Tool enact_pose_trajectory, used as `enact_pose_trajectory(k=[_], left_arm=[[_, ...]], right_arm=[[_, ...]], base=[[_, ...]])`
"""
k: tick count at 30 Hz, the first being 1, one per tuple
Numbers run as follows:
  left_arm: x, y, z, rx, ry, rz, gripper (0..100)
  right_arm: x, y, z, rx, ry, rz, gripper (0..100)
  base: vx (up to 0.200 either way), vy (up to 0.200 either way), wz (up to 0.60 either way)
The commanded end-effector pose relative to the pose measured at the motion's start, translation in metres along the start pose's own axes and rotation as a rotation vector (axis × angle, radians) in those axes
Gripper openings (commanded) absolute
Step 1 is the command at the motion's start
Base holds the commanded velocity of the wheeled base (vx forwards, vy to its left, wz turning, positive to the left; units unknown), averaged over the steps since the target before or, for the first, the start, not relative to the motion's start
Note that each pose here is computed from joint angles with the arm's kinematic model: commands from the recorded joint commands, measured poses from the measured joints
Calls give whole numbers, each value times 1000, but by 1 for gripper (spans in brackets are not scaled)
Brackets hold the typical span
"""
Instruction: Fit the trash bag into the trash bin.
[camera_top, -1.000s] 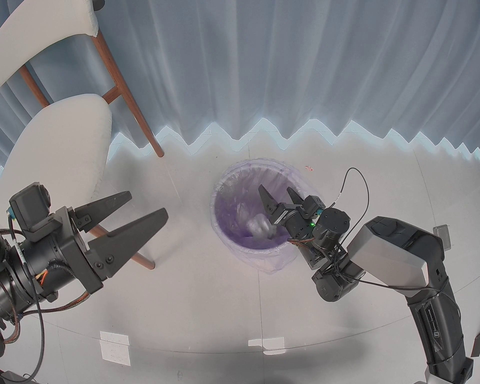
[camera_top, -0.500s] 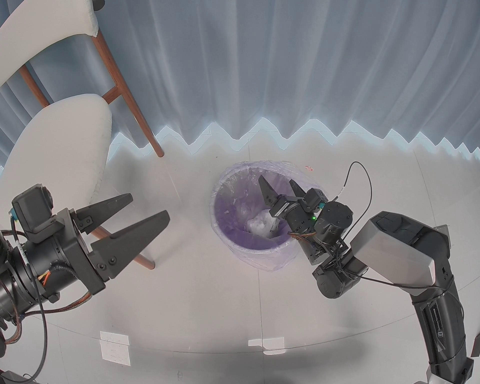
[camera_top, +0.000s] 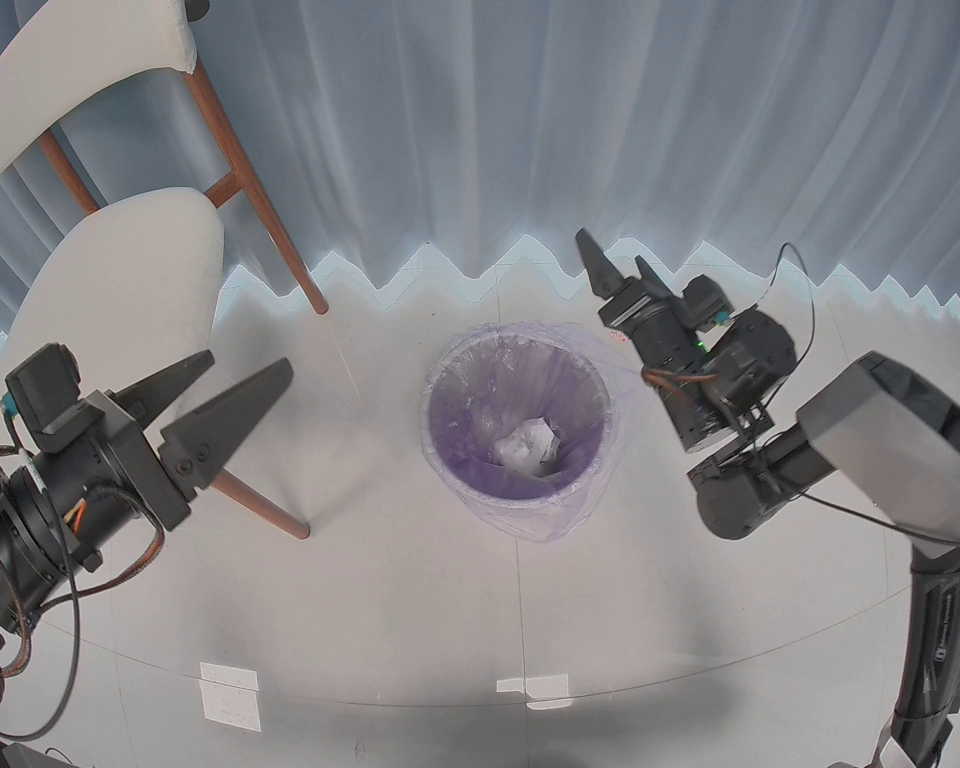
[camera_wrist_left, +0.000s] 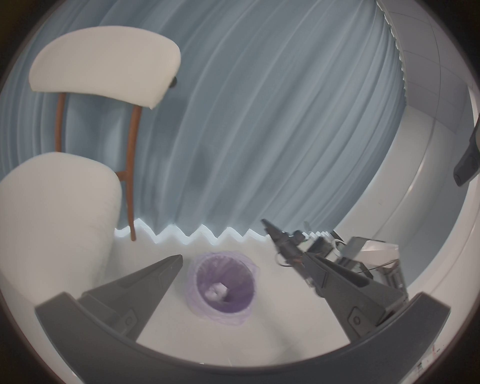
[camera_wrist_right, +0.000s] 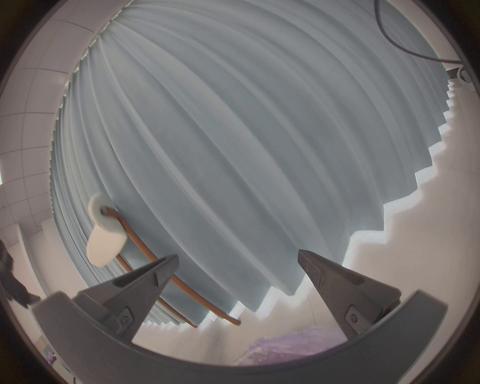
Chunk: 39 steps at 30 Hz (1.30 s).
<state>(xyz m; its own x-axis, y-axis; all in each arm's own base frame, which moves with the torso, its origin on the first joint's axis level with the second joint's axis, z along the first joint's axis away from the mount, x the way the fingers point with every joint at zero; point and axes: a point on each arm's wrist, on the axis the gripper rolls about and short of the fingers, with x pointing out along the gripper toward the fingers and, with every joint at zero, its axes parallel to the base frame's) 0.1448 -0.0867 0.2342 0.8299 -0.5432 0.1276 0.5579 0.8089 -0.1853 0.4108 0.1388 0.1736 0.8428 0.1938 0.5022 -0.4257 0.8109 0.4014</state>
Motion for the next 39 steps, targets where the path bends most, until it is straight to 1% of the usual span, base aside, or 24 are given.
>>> enact_pose_trajectory(k=[1, 2, 3, 5, 6, 7, 10, 11, 12, 13, 14, 17, 18, 20, 21, 22, 23, 24, 25, 28, 31, 34, 36, 39], left_arm=[[-39, 15, 32, 55, -184, 182, 100], [-44, 17, 33, 61, -192, 203, 100], [-58, 20, 33, 78, -211, 256, 100], [-75, 20, 34, 95, -251, 296, 100], [-75, 20, 34, 95, -251, 296, 100], [-92, 17, 33, 111, -285, 319, 100], [-121, 9, 27, 134, -340, 348, 100], [-130, 6, 24, 139, -348, 352, 100], [-130, 6, 24, 139, -348, 352, 100], [-146, 0, 14, 145, -345, 335, 100], [-158, -4, 4, 145, -328, 319, 100], [-181, -11, -18, 148, -297, 308, 100], [-185, -13, -20, 150, -296, 313, 100], [-185, -13, -20, 150, -296, 313, 100], [-195, -17, -28, 155, -299, 325, 100], [-199, -19, -31, 160, -304, 329, 100], [-204, -20, -37, 164, -307, 333, 100], [-204, -20, -38, 165, -305, 332, 100], [-209, -20, -49, 171, -289, 329, 100], [-208, -17, -58, 176, -267, 337, 100], [-205, -13, -67, 172, -233, 345, 100], [-204, -10, -75, 176, -186, 354, 100], [-201, -3, -97, 194, -77, 393, 100], [-199, 4, -120, 224, 30, 408, 100]], right_arm=[[-44, 26, 116, -68, -14, 76, 100], [-49, 28, 123, -87, -3, 79, 100], [-62, 33, 142, -138, 7, 74, 100], [-77, 42, 164, -171, 17, 64, 100], [-77, 42, 164, -171, 17, 64, 100], [-94, 53, 185, -172, 46, 47, 100], [-127, 63, 209, -180, 126, -22, 100], [-140, 65, 215, -184, 152, -50, 100], [-140, 65, 215, -184, 152, -50, 100], [-169, 69, 226, -194, 206, -89, 100], [-193, 73, 233, -212, 244, -102, 100], [-243, 82, 251, -277, 283, -108, 100], [-253, 84, 254, -295, 295, -109, 100], [-253, 84, 254, -295, 295, -109, 100], [-290, 84, 254, -346, 339, -125, 100], [-309, 82, 251, -364, 355, -137, 100], [-325, 80, 248, -380, 352, -148, 100], [-327, 80, 247, -380, 351, -150, 100], [-343, 79, 244, -392, 321, -163, 100], [-355, 78, 241, -399, 293, -170, 100], [-375, 73, 231, -422, 276, -168, 100], [-385, 67, 218, -448, 300, -169, 100], [-397, 58, 201, -458, 327, -178, 100], [-413, 48, 181, -460, 358, -186, 100]], base=[[0, 0, 0], [0, 0, 0], [0, 0, 0], [0, 0, 0], [0, 0, 0], [0, 0, 0], [0, 0, 0], [0, 0, 0], [0, 0, 0], [0, 0, 0], [0, 0, 0], [0, 0, 0], [0, 0, 0], [0, 0, 0], [0, 0, 0], [0, 0, 0], [0, 0, 0], [0, 0, 0], [0, 0, 0], [0, 0, 0], [0, 0, 0], [0, 0, 0], [0, 0, 0], [0, 0, 0]])
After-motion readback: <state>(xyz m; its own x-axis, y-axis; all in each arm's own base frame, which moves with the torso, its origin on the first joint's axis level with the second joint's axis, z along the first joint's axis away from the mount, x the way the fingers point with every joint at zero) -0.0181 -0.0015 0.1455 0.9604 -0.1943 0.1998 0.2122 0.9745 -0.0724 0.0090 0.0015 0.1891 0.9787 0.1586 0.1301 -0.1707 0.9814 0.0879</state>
